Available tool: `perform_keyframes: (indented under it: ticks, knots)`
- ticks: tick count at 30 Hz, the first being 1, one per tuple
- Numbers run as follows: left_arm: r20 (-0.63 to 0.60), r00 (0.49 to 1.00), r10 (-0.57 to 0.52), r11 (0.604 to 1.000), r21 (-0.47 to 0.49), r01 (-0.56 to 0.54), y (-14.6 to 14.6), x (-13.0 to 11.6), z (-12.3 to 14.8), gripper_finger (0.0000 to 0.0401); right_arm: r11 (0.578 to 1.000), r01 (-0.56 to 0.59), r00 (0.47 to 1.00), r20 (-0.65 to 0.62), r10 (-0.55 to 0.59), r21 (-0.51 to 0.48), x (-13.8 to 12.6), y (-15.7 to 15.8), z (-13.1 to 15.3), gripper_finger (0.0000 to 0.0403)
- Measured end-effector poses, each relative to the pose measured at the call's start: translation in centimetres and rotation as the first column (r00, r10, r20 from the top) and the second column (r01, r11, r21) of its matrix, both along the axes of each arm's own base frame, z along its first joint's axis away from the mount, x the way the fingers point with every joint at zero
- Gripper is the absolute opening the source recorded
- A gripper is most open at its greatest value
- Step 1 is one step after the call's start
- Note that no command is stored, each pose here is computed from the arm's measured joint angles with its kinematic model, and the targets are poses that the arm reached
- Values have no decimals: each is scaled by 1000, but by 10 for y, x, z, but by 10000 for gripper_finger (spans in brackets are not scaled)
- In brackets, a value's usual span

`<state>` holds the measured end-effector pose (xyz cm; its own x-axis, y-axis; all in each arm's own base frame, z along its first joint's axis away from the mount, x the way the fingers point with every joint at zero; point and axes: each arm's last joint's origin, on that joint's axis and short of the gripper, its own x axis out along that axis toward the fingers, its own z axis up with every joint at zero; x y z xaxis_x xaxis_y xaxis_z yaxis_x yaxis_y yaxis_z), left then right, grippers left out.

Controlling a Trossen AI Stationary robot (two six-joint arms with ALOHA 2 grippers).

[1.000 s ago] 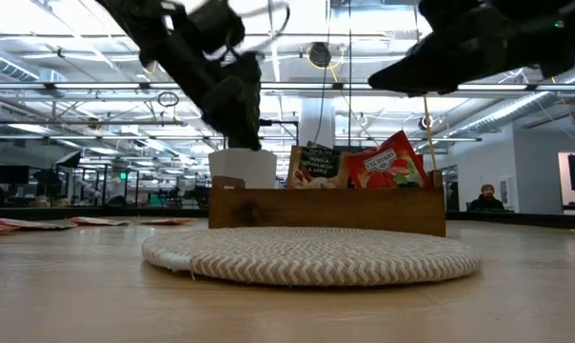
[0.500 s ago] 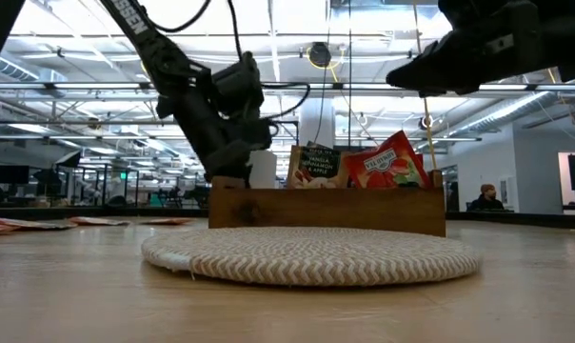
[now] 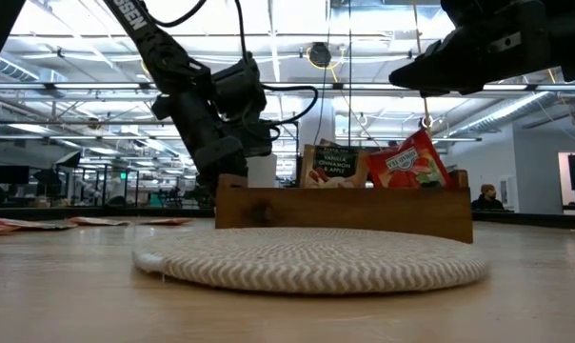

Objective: Pick & Place Tea
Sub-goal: Adjust the wooden organizer, then put the yellow tea bag into the left section of the wooden organizer

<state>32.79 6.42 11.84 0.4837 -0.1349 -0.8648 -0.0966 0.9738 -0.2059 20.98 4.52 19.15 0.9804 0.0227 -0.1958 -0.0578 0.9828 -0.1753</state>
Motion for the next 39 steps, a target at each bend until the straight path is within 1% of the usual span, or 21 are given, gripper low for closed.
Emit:
perform_keyframes:
  ticks: [4, 10, 14, 16, 18, 20, 21, 23, 24, 26, 28, 29, 32, 34, 35, 36, 39]
  knots:
    - [-35, 999, 21, 1000, -22, -21, -5, -1, -1, 26, 1000, 4, 1000, -7, -4, 18, 0, 0, -1, 2]
    - [-100, 995, 19, 999, -47, -24, -16, -5, -3, 26, 1000, 6, 1000, -11, -6, 28, 0, 0, -1, 2]
    - [-115, 993, 20, 998, -52, -27, -22, -6, -4, 26, 1000, 6, 1000, -14, -6, 28, 0, 0, -1, 2]
    - [-114, 993, 12, 998, -52, -18, -25, -7, 2, 25, 999, 8, 1000, -16, -8, 37, 0, 0, -1, 2]
    - [-134, 991, 11, 1000, -27, -14, -30, -13, 10, 14, 999, 10, 1000, -26, -9, 43, 0, 0, -2, 2]
    - [-190, 981, 37, 998, 50, -28, -34, -27, 26, 5, 999, 14, 999, -51, -12, 49, -1, 0, -5, 2]
    - [-197, 979, 58, 994, 97, -40, -35, -34, 37, 6, 999, 17, 998, -66, -13, 51, -1, 0, -6, 2]
    - [-173, 977, 120, 983, 160, -93, -37, -45, 61, 9, 999, 18, 997, -76, -14, 50, -2, 0, -7, 2]
    - [-176, 972, 159, 977, 171, -129, -37, -53, 72, 11, 999, 17, 997, -73, -14, 51, -1, 0, -7, 2]
    - [-196, 950, 243, 964, 159, -214, -38, -68, 86, 18, 999, 17, 997, -72, -13, 49, -1, 0, -6, 2]
    - [-220, 921, 320, 943, 164, -288, -39, -83, 96, 33, 999, 16, 997, -72, -13, 47, -1, 0, -6, 2]
    - [-225, 904, 362, 927, 184, -326, -38, -89, 101, 44, 999, 16, 997, -72, -13, 46, -1, 0, -6, 2]
    - [-263, 838, 478, 868, 292, -403, -30, -105, 107, 93, 999, 15, 997, -73, -12, 43, -1, 0, -7, 2]
    - [-264, 818, 511, 842, 345, -415, -25, -108, 106, 133, 999, 15, 997, -71, -12, 42, -1, 0, -6, 2]
    - [-249, 827, 504, 839, 366, -402, -22, -107, 106, 156, 999, 16, 997, -72, -13, 41, -1, -1, -7, 2]
    - [-241, 844, 479, 846, 383, -371, -19, -105, 106, 177, 999, 16, 997, -72, -13, 41, -1, -1, -7, 2]
    - [-221, 915, 337, 877, 427, -220, -13, -91, 100, 234, 999, 16, 997, -72, -13, 41, -1, -1, -7, 2]
